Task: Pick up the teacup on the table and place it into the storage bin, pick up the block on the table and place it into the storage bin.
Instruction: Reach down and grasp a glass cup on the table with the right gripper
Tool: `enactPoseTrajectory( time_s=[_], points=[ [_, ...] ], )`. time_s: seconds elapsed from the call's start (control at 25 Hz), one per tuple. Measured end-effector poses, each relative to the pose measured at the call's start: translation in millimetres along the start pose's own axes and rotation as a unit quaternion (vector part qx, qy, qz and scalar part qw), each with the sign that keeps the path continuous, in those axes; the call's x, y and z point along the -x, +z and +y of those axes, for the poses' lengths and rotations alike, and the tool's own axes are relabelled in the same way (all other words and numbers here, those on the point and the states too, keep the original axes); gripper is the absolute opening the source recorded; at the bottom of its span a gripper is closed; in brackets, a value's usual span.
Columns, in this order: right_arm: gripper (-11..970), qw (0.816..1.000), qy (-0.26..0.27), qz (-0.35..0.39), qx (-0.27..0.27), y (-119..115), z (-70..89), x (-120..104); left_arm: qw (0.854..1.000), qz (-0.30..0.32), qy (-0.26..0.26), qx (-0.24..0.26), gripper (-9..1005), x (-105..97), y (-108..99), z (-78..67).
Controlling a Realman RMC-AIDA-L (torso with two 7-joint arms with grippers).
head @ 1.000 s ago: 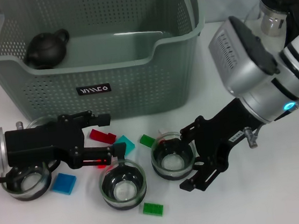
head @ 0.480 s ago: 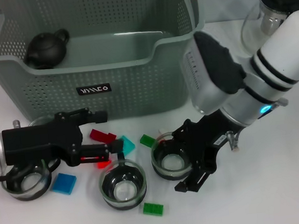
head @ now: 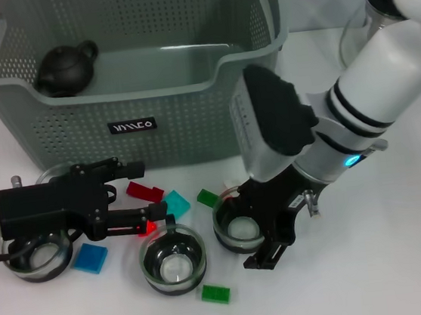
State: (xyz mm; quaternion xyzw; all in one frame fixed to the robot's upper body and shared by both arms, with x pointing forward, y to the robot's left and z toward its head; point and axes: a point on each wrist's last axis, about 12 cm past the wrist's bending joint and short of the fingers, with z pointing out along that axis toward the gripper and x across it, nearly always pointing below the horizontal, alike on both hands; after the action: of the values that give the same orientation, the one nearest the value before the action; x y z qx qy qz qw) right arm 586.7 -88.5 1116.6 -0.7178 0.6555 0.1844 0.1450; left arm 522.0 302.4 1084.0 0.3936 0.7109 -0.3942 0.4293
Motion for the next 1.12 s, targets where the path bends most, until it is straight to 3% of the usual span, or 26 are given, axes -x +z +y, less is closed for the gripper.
enactPoseTrajectory(
  time_s=[0.56,1.0,1.08,1.12],
  points=[
    [942,0.999,-0.026,0.043,-0.014,14,2.6,14,1.000,0.000,-0.001,0.003,876,-2,1,-0.4],
    [880,0.999,-0.018,0.045,-0.023,14,0.9,16,1.000,-0.001,-0.002,0.003,876,-3,2,-0.6],
    [676,0.999,-0.007,0.044,-0.026,13,-0.6,16,1.000,-0.001,-0.002,0.003,876,-3,2,-0.7],
    [640,0.999,-0.005,0.045,-0.025,13,-0.7,17,1.000,-0.001,-0.002,0.003,876,-3,2,-0.6]
  ],
)
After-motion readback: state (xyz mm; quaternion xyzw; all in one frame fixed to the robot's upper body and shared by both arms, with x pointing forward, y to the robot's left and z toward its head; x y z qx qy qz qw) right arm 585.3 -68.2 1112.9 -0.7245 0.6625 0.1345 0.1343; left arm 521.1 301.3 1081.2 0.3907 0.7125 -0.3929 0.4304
